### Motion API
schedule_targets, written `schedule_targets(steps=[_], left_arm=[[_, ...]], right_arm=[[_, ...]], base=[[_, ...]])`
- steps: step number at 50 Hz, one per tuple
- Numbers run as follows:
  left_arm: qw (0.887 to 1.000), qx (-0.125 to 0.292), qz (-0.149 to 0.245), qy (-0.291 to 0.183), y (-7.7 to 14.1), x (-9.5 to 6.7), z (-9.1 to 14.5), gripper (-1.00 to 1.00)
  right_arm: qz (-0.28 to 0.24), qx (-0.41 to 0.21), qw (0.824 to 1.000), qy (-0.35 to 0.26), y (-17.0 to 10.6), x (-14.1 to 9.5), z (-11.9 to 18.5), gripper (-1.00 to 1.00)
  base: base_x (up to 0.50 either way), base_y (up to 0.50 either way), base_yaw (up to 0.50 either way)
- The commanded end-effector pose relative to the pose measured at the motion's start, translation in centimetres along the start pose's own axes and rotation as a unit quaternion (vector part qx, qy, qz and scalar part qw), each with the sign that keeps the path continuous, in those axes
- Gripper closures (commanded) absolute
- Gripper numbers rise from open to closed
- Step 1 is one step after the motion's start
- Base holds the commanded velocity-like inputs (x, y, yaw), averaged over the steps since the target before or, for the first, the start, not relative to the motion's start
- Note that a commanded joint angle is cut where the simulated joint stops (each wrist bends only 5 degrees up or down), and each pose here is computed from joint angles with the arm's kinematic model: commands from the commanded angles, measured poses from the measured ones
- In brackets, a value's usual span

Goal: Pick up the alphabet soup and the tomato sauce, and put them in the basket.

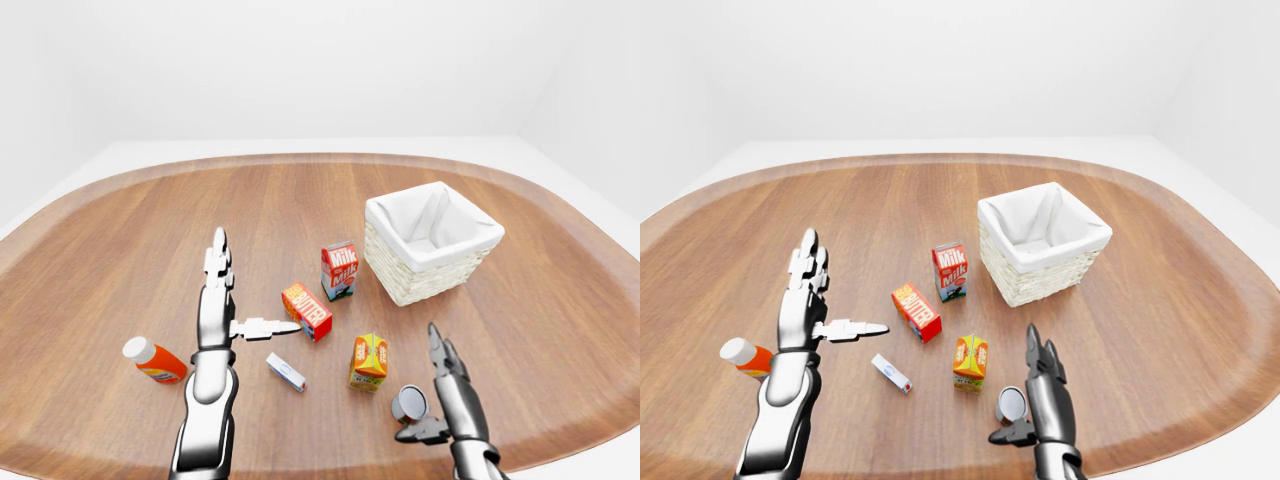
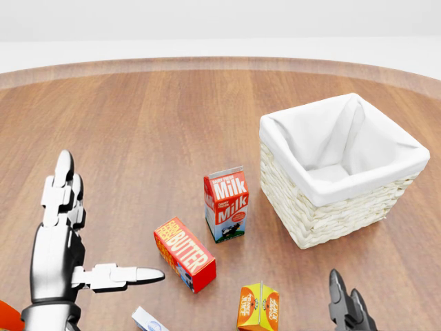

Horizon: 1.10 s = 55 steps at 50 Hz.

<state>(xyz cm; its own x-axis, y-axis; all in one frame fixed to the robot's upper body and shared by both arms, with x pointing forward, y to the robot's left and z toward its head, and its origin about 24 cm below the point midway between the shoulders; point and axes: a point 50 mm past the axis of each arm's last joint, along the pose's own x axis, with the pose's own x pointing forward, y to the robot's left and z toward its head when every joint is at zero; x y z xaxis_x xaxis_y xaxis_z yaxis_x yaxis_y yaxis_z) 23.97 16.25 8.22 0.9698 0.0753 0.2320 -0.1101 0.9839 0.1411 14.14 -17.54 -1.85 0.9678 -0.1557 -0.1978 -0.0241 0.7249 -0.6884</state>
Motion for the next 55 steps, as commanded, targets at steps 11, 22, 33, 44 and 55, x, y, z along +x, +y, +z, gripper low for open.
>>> schedule_targets(steps=[11,22,33,44,55], left_arm=[[1.000,0.000,-0.003,0.000,-0.1,0.0,0.0,-1.00],[1.000,0.000,-0.003,0.000,-0.1,0.0,0.0,-1.00],[1.000,0.000,-0.003,0.000,-0.1,0.0,0.0,-1.00],[1.000,0.000,-0.003,0.000,-0.1,0.0,0.0,-1.00],[1.000,0.000,-0.003,0.000,-0.1,0.0,0.0,-1.00]], right_arm=[[0.010,-0.008,1.000,0.012,1.0,0.4,-0.8,-1.00],[0.014,-0.016,1.000,0.021,1.6,0.5,-1.4,-1.00],[0.016,-0.027,0.999,0.026,2.0,0.4,-1.7,-1.00],[0.017,-0.037,0.999,0.029,2.4,0.5,-2.1,-1.00],[0.012,-0.055,0.998,0.035,2.8,1.1,-2.7,-1.00]], base=[[0.00,0.00,0.00],[0.00,0.00,0.00],[0.00,0.00,0.00],[0.00,0.00,0.00],[0.00,0.00,0.00]])
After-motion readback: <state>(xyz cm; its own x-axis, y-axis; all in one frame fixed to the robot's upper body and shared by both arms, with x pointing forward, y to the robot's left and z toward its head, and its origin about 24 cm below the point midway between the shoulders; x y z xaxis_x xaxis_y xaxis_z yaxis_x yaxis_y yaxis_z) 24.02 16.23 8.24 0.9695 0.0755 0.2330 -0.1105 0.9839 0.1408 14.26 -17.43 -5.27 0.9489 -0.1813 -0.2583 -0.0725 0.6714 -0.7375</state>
